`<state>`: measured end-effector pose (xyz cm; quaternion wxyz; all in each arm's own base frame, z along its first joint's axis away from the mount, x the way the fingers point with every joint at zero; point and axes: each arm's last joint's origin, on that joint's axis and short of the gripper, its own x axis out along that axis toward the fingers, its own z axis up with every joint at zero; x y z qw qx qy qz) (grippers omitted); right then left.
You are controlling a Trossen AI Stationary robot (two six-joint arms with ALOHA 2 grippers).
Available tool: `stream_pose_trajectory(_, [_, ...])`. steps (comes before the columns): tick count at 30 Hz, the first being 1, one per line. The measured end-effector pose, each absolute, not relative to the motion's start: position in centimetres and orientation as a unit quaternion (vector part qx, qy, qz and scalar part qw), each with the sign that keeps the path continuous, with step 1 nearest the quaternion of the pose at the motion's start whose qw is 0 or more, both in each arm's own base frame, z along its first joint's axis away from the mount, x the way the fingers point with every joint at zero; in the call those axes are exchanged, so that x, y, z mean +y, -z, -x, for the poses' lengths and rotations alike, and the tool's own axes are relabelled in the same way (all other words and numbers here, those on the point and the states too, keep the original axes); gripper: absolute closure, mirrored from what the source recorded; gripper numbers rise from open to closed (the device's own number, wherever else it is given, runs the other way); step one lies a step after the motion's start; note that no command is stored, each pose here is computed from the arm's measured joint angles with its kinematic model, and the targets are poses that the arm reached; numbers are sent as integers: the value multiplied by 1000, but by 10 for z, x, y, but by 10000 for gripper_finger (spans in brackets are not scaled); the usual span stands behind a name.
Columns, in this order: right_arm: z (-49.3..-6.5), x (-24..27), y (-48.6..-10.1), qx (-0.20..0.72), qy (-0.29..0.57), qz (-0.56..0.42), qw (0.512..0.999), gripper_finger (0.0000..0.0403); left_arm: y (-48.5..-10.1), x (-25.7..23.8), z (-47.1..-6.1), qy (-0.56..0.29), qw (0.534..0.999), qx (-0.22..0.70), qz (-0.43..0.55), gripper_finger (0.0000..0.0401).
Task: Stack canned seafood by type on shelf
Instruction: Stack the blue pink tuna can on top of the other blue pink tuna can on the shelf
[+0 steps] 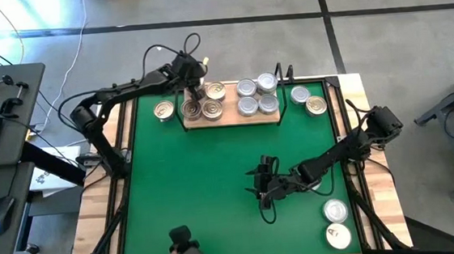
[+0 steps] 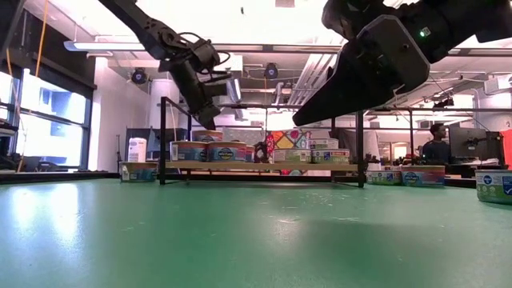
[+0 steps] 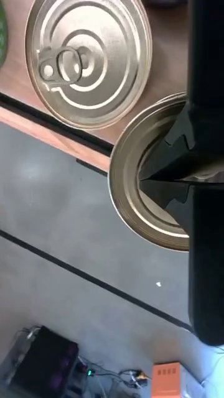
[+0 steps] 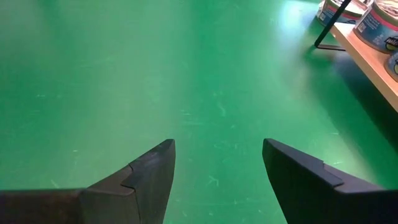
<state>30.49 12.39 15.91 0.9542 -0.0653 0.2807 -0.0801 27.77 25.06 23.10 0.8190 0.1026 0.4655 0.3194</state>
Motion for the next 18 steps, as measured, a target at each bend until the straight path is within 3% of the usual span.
stream_pose_trajectory(18, [-305, 124, -159, 281, 80, 66, 954, 165, -227, 238, -277, -269, 814, 506, -95, 400])
